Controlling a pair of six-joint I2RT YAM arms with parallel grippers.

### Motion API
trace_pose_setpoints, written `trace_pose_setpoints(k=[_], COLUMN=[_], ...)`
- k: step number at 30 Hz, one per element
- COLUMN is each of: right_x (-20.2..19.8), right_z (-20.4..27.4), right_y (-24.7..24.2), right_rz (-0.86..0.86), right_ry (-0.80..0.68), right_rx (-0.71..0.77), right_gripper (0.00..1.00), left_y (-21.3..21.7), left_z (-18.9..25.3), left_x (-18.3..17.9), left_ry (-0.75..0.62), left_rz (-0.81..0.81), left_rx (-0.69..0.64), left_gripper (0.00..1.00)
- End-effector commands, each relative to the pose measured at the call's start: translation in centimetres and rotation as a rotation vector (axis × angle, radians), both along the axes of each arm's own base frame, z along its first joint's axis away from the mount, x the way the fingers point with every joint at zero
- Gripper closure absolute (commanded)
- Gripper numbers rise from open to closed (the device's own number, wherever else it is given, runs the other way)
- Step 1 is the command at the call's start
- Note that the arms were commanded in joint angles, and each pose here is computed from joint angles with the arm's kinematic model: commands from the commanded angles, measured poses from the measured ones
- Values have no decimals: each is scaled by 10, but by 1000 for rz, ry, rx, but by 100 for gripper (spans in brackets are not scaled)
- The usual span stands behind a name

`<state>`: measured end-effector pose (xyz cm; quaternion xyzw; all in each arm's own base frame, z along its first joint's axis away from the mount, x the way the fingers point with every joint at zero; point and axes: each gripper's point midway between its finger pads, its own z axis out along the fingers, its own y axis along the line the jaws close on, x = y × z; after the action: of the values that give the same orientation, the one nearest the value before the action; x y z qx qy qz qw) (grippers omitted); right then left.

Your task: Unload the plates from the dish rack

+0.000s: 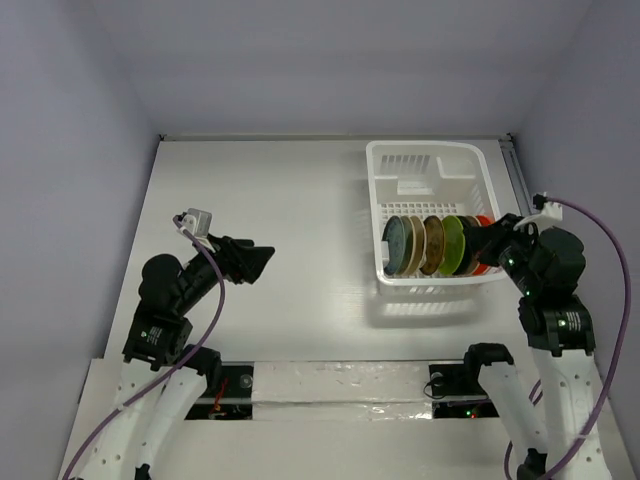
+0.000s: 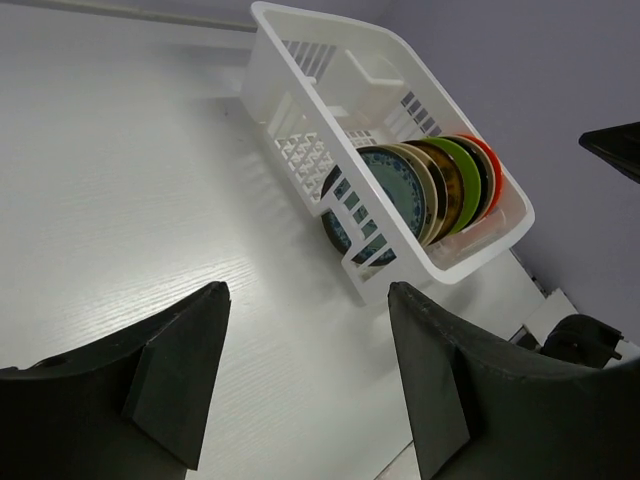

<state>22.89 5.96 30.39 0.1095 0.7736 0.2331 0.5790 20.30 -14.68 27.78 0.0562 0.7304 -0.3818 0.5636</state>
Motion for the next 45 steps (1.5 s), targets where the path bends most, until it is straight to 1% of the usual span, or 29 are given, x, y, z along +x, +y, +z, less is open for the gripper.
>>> trace_pose_setpoints(k=[1, 2, 4, 5, 6, 7, 8, 9, 10, 11, 12, 13, 14, 15, 16, 17, 18, 20, 21, 22, 23, 24, 27, 33, 37, 40, 41, 44, 45], right_x=[11, 14, 13, 23, 20, 22, 29, 33, 32, 36, 42, 41, 44, 44, 47, 49, 49, 52, 53, 55, 57, 57, 62, 74, 80, 83, 86, 90, 90], right_z=[8, 9, 14, 17, 16, 12, 9, 2, -4, -9, -17, -26, -30, -33, -42, -45, -49, -59, -62, -64, -68, -71, -80, -94, -108, -117, -118, -116, -113], right_y=[15, 20, 48, 50, 71, 78, 74, 81, 90, 83, 85, 82, 74, 74, 74, 74, 77, 82, 83, 82, 82, 82, 92, 101, 102, 96, 90, 80, 78], right_rz=[53, 62, 141, 102, 152, 151, 89, 56, 85, 19, -5, -27, -84, -98, -109, -121, -117, -116, -119, -124, -136, -135, -108, -118, -129, -171, -221, -290, -298], right_ry=[-27, -22, -18, -5, 7, 34, 46, 83, 107, 122, 151, 180, 192, 206, 241, 250, 261, 282, 287, 288, 294, 300, 316, 333, 357, 374, 376, 374, 367], right_rx=[5, 9, 11, -11, -31, -58, -97, -157, -177, -220, -258, -299, -334, -361, -404, -428, -445, -475, -483, -489, -499, -506, -513, -546, -590, -635, -661, -713, -716], right_gripper=[94, 96, 97, 98, 99, 100, 100, 100, 100, 100, 100, 100, 100, 99, 93, 81, 76, 63, 60, 57, 56, 56, 57, 64, 65, 65, 66, 79, 81], left_y=[2, 2, 3, 3, 3, 3, 4, 7, 7, 10, 13, 19, 20, 21, 20, 20, 19, 21, 21, 21, 21, 21, 21, 21, 21, 21, 21, 21, 21], left_z=[14, 13, 13, 14, 15, 15, 16, 16, 16, 17, 16, 15, 15, 15, 14, 13, 11, 11, 10, 9, 9, 11, 11, 11, 12, 12, 13, 13, 13], left_x=[3, 3, 3, 2, 2, 2, 1, 2, 2, 4, 4, 8, 9, 9, 10, 11, 11, 13, 13, 13, 13, 12, 12, 11, 11, 10, 10, 10, 10], left_ry=[-48, -47, -48, -51, -55, -57, -62, -62, -60, -61, -50, -45, -42, -39, -38, -30, -24, -22, -18, -17, -15, -22, -24, -26, -29, -31, -32, -32, -33], left_rz=[11, 10, 17, 13, 13, 16, 21, 36, 36, 62, 82, 122, 133, 136, 137, 134, 132, 140, 141, 141, 142, 141, 138, 137, 138, 138, 138, 137, 135], left_rx=[-3, -4, -8, -11, -13, -13, -14, -15, -17, -18, -20, -20, -22, -21, -20, -19, -17, -15, -15, -15, -17, -20, -20, -23, -22, -23, -25, -25, -25], left_gripper=[39, 39, 43, 46, 53, 56, 60, 71, 78, 85, 100, 100, 100, 100, 100, 100, 100, 89, 82, 70, 65, 60, 56, 55, 54, 54, 54, 54, 54])
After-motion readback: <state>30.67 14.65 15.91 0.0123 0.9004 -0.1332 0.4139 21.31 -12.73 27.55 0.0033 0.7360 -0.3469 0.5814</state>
